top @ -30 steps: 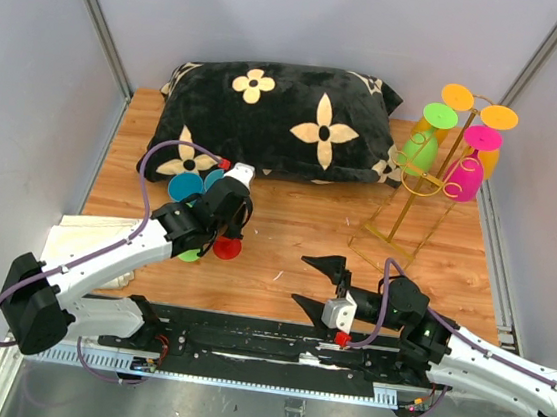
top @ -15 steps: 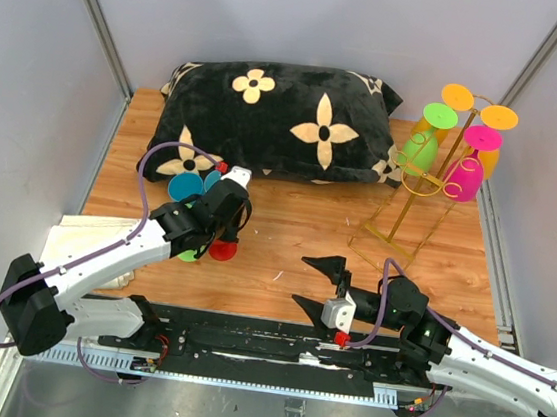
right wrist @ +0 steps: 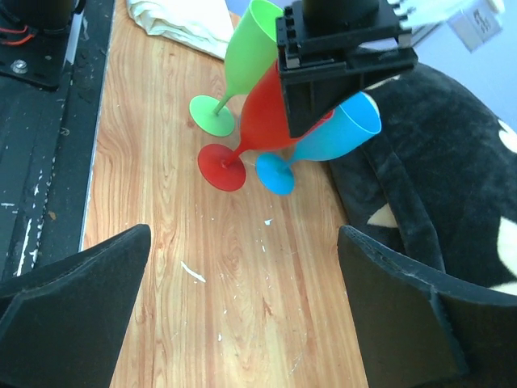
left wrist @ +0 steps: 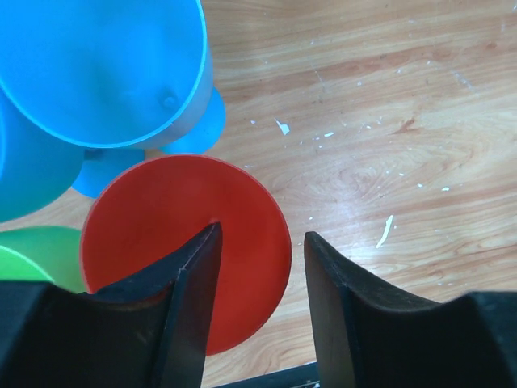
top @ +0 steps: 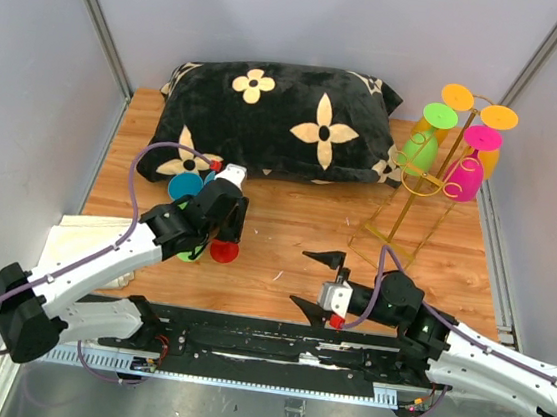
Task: Take the wine glass off the wine glass rack
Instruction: Place the wine glass at the center of the board, then pick up the wine glass from the wine rack.
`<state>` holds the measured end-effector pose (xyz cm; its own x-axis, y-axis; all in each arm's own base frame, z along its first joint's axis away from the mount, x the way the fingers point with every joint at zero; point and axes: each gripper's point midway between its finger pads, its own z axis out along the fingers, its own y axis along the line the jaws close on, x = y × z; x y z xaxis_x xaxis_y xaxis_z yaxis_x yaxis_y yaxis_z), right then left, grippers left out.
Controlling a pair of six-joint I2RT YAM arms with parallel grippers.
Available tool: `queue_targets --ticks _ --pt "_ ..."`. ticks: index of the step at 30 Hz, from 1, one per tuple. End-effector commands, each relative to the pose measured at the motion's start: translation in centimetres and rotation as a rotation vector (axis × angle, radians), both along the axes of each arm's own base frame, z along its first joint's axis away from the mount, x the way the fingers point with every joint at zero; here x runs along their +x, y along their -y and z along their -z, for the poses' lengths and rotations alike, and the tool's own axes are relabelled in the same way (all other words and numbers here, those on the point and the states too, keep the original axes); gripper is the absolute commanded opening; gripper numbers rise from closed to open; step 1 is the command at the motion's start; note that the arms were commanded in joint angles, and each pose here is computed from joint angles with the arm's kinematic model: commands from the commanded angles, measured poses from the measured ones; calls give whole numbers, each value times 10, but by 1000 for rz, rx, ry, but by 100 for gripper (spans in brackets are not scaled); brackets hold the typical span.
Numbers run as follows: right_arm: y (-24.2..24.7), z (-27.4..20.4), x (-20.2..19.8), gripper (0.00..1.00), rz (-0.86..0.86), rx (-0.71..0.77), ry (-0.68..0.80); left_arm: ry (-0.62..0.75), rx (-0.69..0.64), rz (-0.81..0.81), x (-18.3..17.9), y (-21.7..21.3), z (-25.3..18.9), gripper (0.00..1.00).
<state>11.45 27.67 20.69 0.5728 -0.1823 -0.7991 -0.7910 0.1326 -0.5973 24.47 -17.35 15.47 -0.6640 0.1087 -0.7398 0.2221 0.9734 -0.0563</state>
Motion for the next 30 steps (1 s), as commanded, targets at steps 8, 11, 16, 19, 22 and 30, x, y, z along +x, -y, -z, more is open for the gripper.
queue_targets --ticks 8,11,16,19,22,30 --pt "17 -40 45 98 370 99 -317 159 -196 -20 -4 0 -57 65" --pt "21 -52 50 99 435 116 -388 208 -268 -4 -9 0 -75 70" --pt "17 -113 39 98 346 259 -392 265 -321 0 -16 -7 -95 81" --pt "31 -140 58 98 448 292 -299 272 -332 22 -20 -6 -101 84" --pt "54 -178 82 98 616 264 -186 268 -341 42 -22 -3 -105 92" --pt "110 -228 133 98 987 201 -8 271 -385 70 -26 2 -107 99"
